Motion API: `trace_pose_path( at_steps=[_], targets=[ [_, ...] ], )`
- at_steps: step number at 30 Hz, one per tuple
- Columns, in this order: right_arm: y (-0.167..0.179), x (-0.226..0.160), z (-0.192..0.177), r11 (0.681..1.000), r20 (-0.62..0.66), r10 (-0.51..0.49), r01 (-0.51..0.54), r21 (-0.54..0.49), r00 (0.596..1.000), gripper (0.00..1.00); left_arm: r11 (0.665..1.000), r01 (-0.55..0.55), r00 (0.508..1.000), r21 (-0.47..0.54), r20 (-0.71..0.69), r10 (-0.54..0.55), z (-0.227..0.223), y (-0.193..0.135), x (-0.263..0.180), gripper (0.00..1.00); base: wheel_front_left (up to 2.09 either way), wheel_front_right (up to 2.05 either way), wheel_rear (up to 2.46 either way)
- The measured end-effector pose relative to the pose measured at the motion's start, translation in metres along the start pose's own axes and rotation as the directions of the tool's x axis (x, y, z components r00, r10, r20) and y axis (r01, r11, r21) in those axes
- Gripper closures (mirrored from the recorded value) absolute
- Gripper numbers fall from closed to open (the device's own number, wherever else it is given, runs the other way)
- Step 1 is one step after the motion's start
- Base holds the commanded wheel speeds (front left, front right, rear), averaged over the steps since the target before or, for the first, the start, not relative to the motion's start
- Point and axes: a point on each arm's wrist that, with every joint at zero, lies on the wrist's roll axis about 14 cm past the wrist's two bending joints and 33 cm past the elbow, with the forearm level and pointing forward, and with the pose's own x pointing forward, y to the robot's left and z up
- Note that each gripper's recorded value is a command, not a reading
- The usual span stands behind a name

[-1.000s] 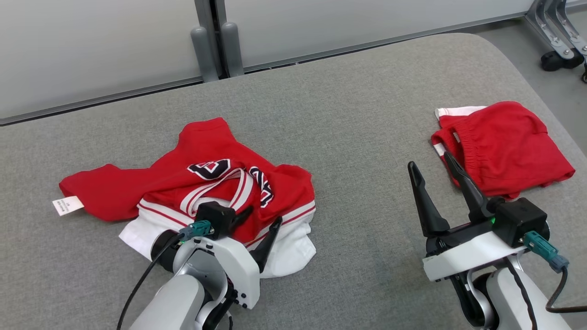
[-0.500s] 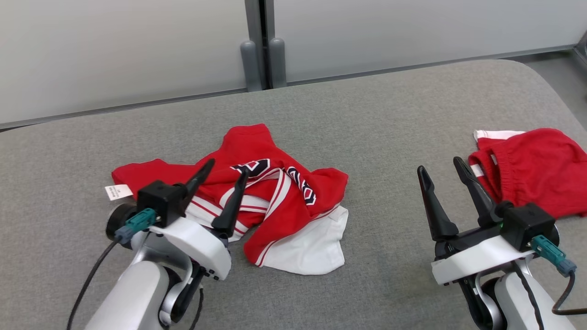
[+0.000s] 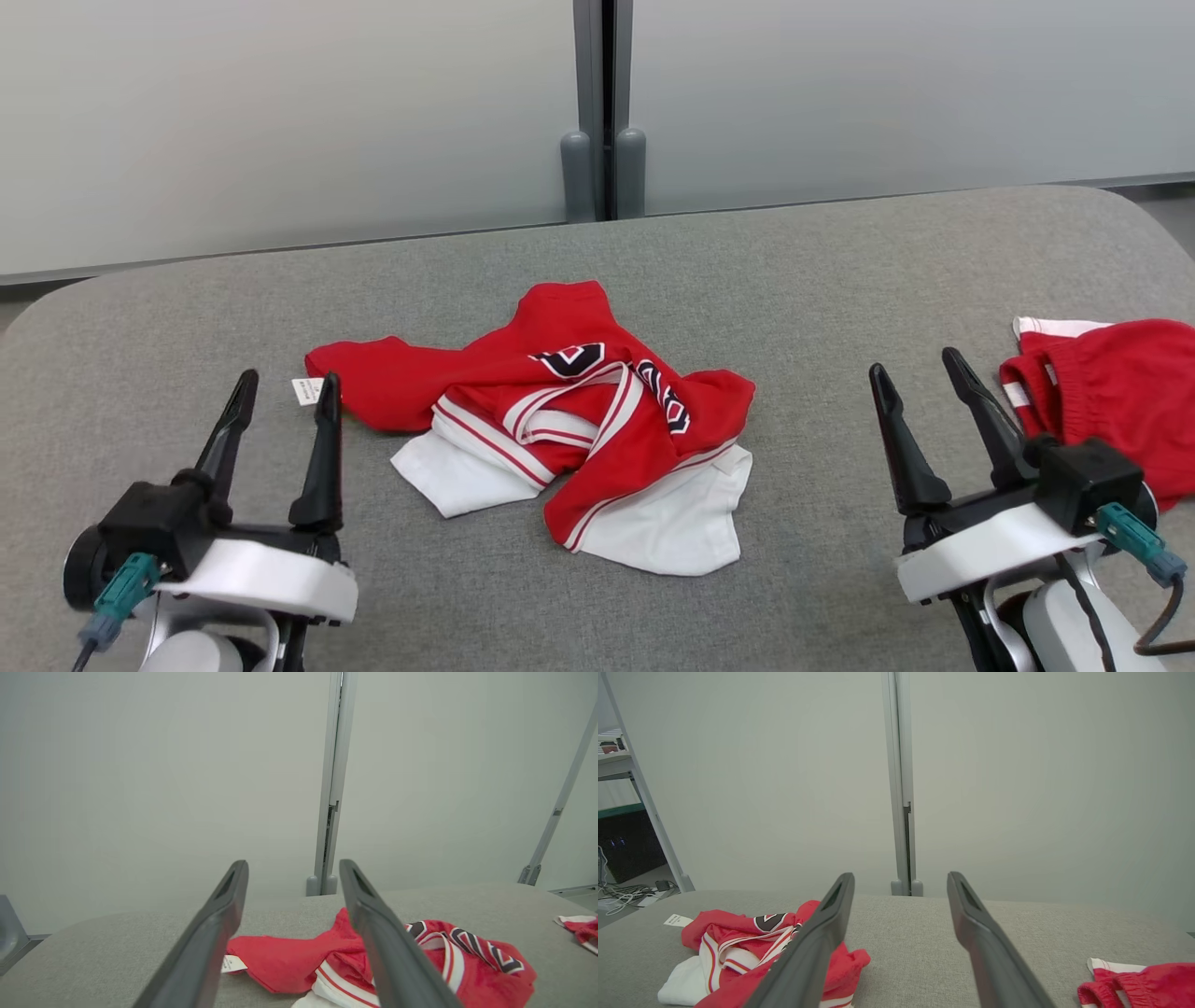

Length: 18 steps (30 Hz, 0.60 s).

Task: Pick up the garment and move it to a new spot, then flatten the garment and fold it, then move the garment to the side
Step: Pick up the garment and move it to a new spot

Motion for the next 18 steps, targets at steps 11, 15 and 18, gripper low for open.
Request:
trace_pose_path(
  at_steps=[11, 15, 18],
  targets=[
    [-0.007, -0.019, -0.009, 0.999, -0.026, -0.048, 0.049, 0.016, 0.998, 0.00, 0.990, -0.137, 0.989, -0.032, -0.065, 0.135, -0.030, 0.030, -0.038, 0.00, 0.00, 0.00, 0.00],
    [-0.010, -0.023, -0.013, 0.998, -0.041, -0.058, 0.059, 0.011, 0.997, 0.00, 0.989, -0.140, 0.987, -0.039, -0.084, 0.136, -0.039, 0.028, -0.039, 0.00, 0.00, 0.00, 0.00],
    [-0.012, -0.025, -0.015, 0.998, -0.045, -0.065, 0.066, 0.010, 0.997, 0.00, 0.989, -0.142, 0.987, -0.039, -0.084, 0.139, -0.040, 0.029, -0.039, 0.00, 0.00, 0.00, 0.00]
  ],
)
